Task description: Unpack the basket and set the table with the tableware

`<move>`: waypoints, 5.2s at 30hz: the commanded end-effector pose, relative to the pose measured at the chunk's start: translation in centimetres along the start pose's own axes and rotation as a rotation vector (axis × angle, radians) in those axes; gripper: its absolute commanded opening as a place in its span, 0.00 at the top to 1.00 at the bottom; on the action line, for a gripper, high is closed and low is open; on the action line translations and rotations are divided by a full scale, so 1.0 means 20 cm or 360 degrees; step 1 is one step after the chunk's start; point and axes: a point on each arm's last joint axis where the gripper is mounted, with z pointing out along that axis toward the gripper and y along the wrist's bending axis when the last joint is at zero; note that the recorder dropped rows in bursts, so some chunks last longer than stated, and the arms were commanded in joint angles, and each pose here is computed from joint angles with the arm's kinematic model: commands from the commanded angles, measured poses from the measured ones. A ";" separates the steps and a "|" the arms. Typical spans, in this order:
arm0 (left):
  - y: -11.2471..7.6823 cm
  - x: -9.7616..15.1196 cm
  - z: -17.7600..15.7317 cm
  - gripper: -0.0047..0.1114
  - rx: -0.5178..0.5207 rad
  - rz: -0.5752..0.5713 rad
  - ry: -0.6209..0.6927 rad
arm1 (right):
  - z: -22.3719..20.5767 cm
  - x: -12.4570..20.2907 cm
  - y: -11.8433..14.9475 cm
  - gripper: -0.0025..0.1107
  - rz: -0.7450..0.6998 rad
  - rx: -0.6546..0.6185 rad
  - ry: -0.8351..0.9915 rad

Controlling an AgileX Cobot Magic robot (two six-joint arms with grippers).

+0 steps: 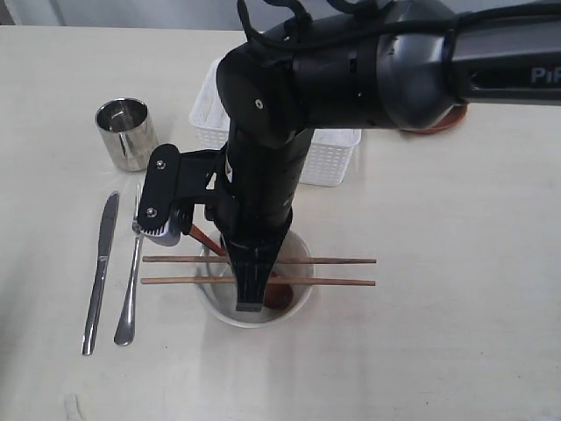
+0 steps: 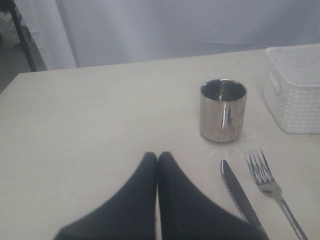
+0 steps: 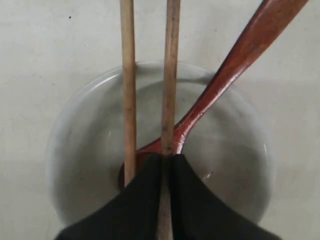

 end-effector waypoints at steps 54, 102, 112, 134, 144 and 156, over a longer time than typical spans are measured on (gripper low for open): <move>0.00 0.00 0.00 0.96 0.0009 -0.0004 -0.0001 | 0.03 0.36 -0.40 0.98 0.0749 0.0204 0.0072; 0.00 0.00 0.00 0.96 0.0006 0.0003 -0.0001 | -0.14 0.10 0.26 0.98 0.0327 -0.0143 -0.0084; 0.00 0.00 0.00 0.96 0.0006 0.0003 -0.0001 | 0.02 0.06 0.23 0.98 0.0320 -0.0130 -0.0064; 0.00 0.00 0.00 0.96 0.0006 0.0003 -0.0001 | 0.11 0.05 0.15 0.98 0.0257 0.0069 -0.0066; 0.00 0.00 0.00 0.96 0.0006 0.0003 -0.0001 | 0.11 0.05 0.14 0.98 0.0195 0.0127 -0.0054; 0.00 0.00 0.00 0.96 0.0006 0.0003 -0.0001 | -0.15 0.06 0.18 0.98 0.0267 0.0149 -0.0242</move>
